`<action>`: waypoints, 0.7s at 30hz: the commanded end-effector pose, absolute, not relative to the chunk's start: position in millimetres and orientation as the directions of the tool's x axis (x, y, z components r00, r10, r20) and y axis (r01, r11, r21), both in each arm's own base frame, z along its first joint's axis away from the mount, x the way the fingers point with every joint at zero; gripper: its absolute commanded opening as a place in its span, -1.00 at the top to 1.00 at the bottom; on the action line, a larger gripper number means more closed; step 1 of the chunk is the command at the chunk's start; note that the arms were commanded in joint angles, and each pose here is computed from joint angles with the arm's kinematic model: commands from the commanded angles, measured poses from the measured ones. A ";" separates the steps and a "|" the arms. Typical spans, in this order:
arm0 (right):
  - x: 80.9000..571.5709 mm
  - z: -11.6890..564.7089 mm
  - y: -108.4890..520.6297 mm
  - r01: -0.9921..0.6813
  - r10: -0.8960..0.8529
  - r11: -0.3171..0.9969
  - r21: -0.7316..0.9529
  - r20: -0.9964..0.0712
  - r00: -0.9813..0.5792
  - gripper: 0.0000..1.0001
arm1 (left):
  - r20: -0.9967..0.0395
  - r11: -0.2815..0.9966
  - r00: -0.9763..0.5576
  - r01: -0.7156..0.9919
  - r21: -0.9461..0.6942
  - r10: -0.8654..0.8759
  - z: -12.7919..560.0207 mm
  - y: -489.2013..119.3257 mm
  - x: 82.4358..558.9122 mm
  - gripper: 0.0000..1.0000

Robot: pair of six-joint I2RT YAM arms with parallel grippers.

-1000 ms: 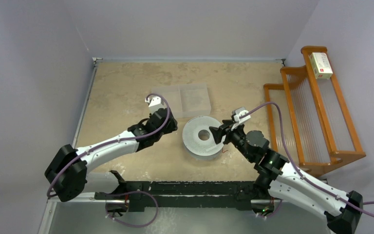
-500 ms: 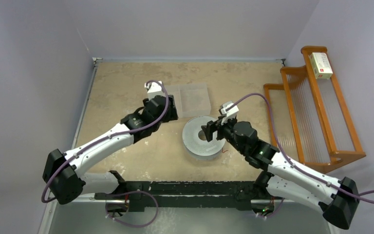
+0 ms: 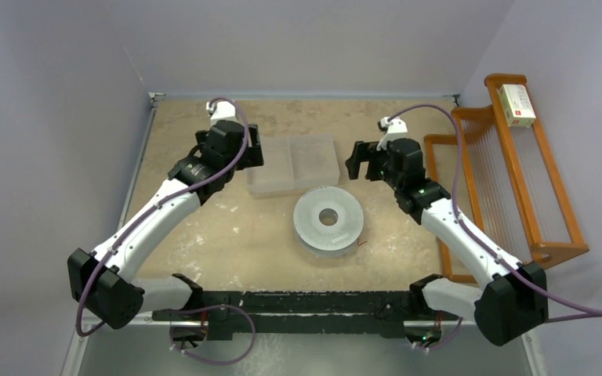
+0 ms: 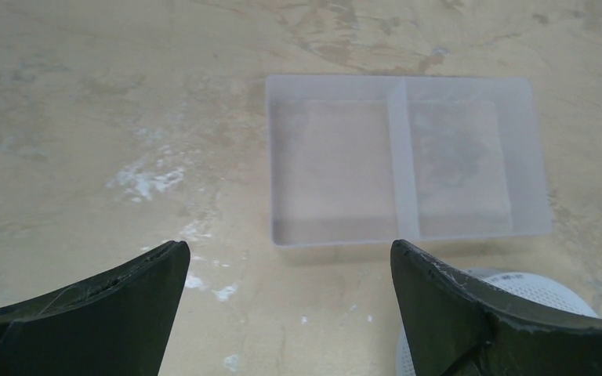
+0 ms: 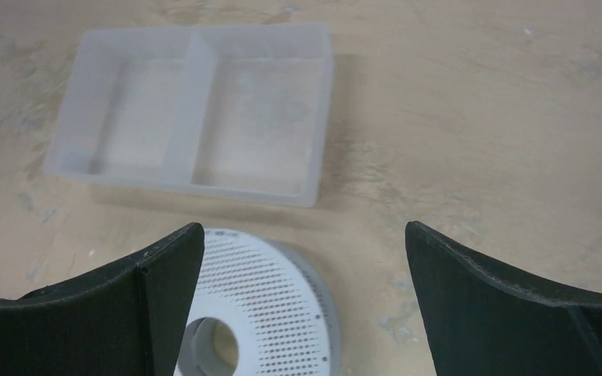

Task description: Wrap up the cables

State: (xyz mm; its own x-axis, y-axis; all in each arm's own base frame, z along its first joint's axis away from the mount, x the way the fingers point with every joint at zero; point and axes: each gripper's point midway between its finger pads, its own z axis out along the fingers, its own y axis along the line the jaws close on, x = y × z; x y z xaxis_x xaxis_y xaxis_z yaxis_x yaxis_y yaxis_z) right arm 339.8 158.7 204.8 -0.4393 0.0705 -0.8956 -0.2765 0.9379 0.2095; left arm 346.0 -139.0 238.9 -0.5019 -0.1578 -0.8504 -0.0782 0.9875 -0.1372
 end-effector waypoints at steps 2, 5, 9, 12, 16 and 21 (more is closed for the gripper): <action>357.2 214.0 120.7 -0.066 0.169 0.973 0.221 -0.876 -0.451 -0.99 | -0.901 0.983 -0.416 -0.176 -0.054 -0.124 270.0 -81.7 344.1 -1.00; 352.3 223.0 94.7 0.065 0.203 0.979 0.194 -0.889 -0.411 -0.99 | -0.920 0.984 -0.371 -0.167 -0.065 -0.124 275.1 -73.3 332.8 -1.00; 339.5 244.0 69.7 0.155 0.250 0.965 0.212 -0.921 -0.297 -0.99 | -0.940 0.974 -0.305 -0.210 -0.089 -0.152 284.4 -55.6 313.8 -1.00; 325.4 257.6 71.2 0.114 0.264 0.964 0.240 -0.922 -0.283 -0.99 | -0.941 0.968 -0.296 -0.230 -0.099 -0.166 285.7 -46.3 299.5 -1.00; 301.7 274.2 68.8 0.072 0.294 0.956 0.285 -0.923 -0.246 -0.99 | -0.941 0.966 -0.276 -0.222 -0.136 -0.196 280.7 -41.6 283.9 -1.00; 278.1 287.7 86.7 -0.117 0.270 0.948 0.297 -0.941 -0.203 -0.99 | -0.945 0.968 -0.250 -0.190 -0.165 -0.211 276.6 -40.5 271.7 -1.00</action>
State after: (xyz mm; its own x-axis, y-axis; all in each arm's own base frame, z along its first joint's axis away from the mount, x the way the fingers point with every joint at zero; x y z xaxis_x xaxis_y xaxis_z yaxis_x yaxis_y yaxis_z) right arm 289.9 74.3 282.5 -0.2215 0.2800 -0.9341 -0.0077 0.9574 0.2888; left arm 276.5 -41.7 274.0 -0.2935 -0.1879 -0.9373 -0.2039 0.9702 -0.1307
